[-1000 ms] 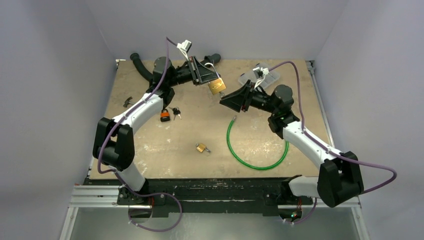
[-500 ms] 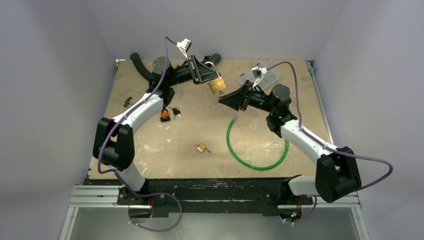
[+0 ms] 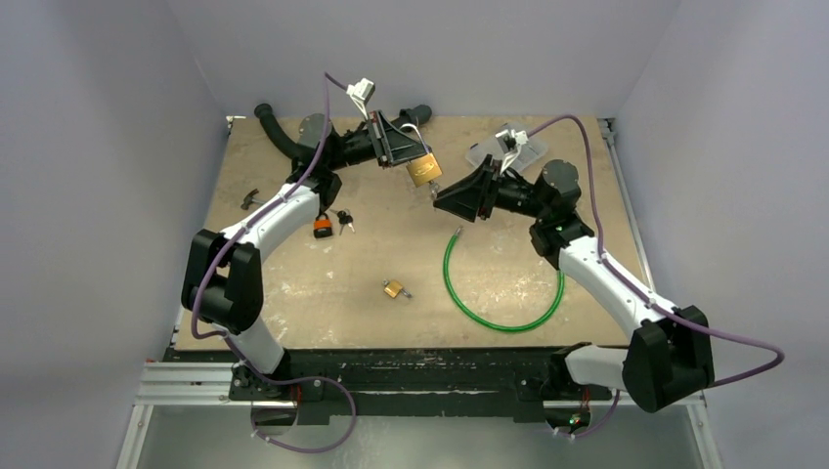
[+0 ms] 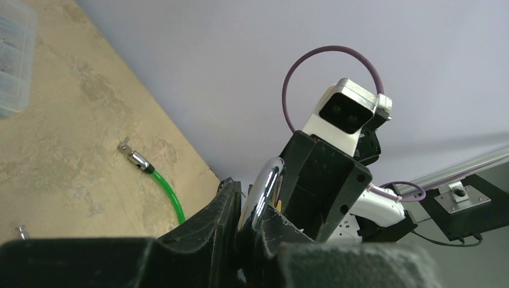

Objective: Lock with the key
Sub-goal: Lock the lock.

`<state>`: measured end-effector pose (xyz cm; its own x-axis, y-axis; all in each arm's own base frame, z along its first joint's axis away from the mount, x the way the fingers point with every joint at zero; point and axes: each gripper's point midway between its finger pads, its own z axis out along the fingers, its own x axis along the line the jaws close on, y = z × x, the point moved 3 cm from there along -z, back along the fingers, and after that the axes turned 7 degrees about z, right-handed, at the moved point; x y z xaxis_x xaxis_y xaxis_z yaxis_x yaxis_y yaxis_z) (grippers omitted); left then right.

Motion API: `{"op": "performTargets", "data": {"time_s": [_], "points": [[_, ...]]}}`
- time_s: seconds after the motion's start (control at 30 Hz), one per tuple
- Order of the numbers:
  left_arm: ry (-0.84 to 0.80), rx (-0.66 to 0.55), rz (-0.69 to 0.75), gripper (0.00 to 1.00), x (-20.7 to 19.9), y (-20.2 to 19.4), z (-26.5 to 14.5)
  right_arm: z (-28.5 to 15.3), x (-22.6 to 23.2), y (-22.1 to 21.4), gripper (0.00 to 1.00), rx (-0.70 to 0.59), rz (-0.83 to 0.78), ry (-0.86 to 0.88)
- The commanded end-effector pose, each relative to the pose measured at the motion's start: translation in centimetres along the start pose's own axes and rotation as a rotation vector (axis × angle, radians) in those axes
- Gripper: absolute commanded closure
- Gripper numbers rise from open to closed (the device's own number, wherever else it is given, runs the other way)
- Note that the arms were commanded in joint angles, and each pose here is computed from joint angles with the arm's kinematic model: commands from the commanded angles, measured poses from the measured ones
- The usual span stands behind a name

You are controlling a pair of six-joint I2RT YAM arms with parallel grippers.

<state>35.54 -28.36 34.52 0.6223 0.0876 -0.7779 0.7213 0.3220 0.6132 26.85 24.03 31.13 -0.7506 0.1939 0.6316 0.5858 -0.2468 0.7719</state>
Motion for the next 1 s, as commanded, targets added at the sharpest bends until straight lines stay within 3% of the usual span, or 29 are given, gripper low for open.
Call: {"op": "performTargets", "data": {"time_s": [0.0, 0.6, 0.97], "points": [[-0.097, -0.043, 0.077, 1.00, -3.4, 1.2, -0.2, -0.1, 1.7, 1.8, 0.57, -0.007, -0.065, 0.035], [-0.110, -0.036, 0.065, 1.00, -3.8, 0.7, -0.3, 0.3, 0.9, 3.0, 0.63, -0.056, 0.002, 0.027], [-0.115, -0.046, 0.052, 1.00, -3.8, 0.5, 0.0, -0.5, 0.2, 3.6, 0.60, -0.057, -0.015, -0.014]]}}
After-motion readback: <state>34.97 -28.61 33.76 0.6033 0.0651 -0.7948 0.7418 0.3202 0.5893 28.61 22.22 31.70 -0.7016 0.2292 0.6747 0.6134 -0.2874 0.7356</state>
